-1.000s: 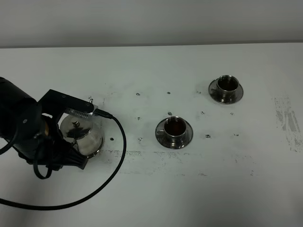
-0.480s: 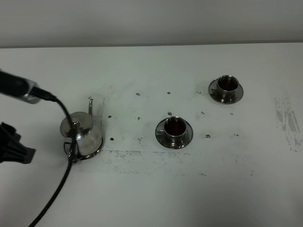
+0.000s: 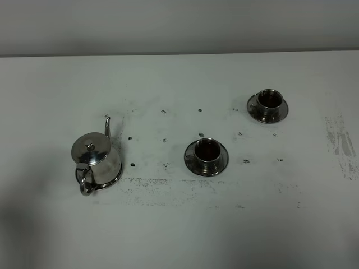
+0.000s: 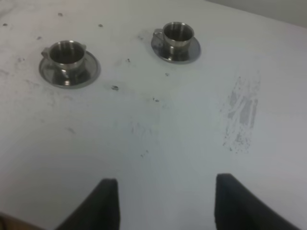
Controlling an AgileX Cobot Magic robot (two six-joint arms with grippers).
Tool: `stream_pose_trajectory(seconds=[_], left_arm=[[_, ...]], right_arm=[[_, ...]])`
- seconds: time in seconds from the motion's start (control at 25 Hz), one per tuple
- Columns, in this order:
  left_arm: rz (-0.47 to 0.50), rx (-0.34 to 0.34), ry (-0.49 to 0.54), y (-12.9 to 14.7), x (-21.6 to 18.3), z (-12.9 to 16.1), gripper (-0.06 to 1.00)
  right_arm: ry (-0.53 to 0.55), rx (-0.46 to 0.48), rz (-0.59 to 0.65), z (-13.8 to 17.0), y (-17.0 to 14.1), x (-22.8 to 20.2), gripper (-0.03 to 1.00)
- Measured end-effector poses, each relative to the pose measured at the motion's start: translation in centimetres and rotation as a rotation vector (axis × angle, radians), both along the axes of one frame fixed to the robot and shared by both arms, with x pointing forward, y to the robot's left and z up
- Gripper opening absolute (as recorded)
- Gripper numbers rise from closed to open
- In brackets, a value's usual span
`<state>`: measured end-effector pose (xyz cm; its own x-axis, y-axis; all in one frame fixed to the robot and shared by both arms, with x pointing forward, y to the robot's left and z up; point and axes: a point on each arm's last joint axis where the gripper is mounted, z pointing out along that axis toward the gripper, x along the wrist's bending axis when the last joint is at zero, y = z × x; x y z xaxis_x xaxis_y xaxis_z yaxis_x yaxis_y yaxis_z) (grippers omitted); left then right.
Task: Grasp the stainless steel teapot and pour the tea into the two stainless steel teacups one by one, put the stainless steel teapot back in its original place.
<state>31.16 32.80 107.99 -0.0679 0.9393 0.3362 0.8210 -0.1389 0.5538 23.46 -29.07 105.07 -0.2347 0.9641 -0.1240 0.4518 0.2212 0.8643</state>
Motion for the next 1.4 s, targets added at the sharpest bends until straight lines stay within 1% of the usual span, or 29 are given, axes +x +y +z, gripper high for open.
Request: stream_pose_trajectory(seconds=[0.12,0.2,0.4,0.48,0.64,0.76,0.88,0.96,1.04,1.24,1.4], left_arm=[[0.049,-0.043,-0.043,0.2,-2.8,-0.2,0.34],[0.064,-0.073,-0.068,0.1,-4.1,-0.6,0.34],[0.04,-0.176,-0.101,-0.7,-6.3,-2.6,0.34],[0.03,-0.188,-0.126,-0.8,-6.9,-2.9,0.34],[0.042,-0.201,-0.178,-1.1,-7.8,-3.0,0.34],[0.006,-0.213,-0.214,-1.8,-8.4,-3.1,0.34],[-0.058,-0.276,-0.322,-2.8,-8.5,-2.9,0.34],[-0.083,-0.286,-0.37,-3.1,-8.5,-3.1,0.34],[-0.088,-0.283,-0.388,-3.1,-8.4,-3.3,0.34],[-0.094,-0.272,-0.4,-3.0,-8.4,-3.3,0.34],[-0.146,-0.276,-0.392,-2.8,-8.4,-3.3,0.34]], right_arm=[[0.0,0.0,0.0,0.0,0.0,0.0,0.43],[0.0,0.0,0.0,0.0,0.0,0.0,0.43],[0.0,0.0,0.0,0.0,0.0,0.0,0.43],[0.0,0.0,0.0,0.0,0.0,0.0,0.43],[0.0,0.0,0.0,0.0,0.0,0.0,0.43],[0.0,0.0,0.0,0.0,0.0,0.0,0.43],[0.0,0.0,0.0,0.0,0.0,0.0,0.43],[0.0,0.0,0.0,0.0,0.0,0.0,0.43],[0.0,0.0,0.0,0.0,0.0,0.0,0.43],[0.0,0.0,0.0,0.0,0.0,0.0,0.43],[0.0,0.0,0.0,0.0,0.0,0.0,0.43]])
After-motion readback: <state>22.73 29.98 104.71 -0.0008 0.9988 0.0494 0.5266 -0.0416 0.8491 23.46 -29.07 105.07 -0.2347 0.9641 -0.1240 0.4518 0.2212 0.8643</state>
